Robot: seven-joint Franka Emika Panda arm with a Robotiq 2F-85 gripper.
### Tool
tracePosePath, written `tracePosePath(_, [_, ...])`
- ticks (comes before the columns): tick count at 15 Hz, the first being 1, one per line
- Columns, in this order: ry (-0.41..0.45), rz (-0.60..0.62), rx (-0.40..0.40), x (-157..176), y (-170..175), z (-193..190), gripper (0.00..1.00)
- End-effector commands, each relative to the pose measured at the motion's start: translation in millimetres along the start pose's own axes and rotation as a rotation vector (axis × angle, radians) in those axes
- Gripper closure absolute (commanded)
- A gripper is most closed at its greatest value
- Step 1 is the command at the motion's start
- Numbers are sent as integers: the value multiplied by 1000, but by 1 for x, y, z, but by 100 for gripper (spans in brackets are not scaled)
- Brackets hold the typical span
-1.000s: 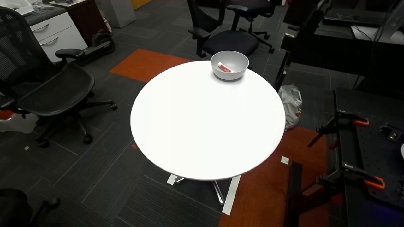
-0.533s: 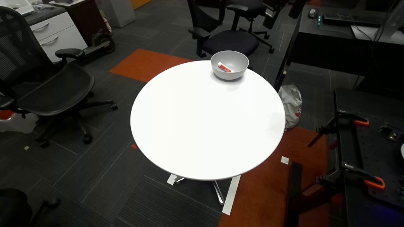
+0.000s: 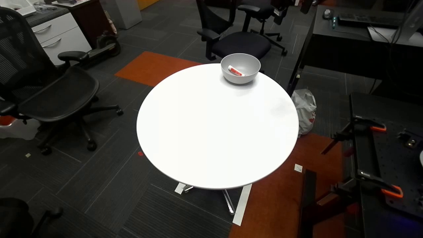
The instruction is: Remove the marker from the bowl.
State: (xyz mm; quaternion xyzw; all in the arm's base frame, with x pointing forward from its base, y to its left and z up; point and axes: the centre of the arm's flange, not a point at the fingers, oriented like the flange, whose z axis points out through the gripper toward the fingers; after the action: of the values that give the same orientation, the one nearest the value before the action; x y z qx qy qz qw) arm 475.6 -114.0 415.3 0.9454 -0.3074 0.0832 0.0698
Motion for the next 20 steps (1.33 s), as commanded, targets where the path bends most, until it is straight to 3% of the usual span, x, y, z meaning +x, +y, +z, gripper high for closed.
tracePosePath(1, [-6,4,-3,2,2,4,0])
tracePosePath(7, [-8,-1,-3,1,-1,5,0])
tracePosePath(15, [-20,-76,31,88,11,65,0])
tracePosePath(20, [-37,-122,35,121,4,110,0])
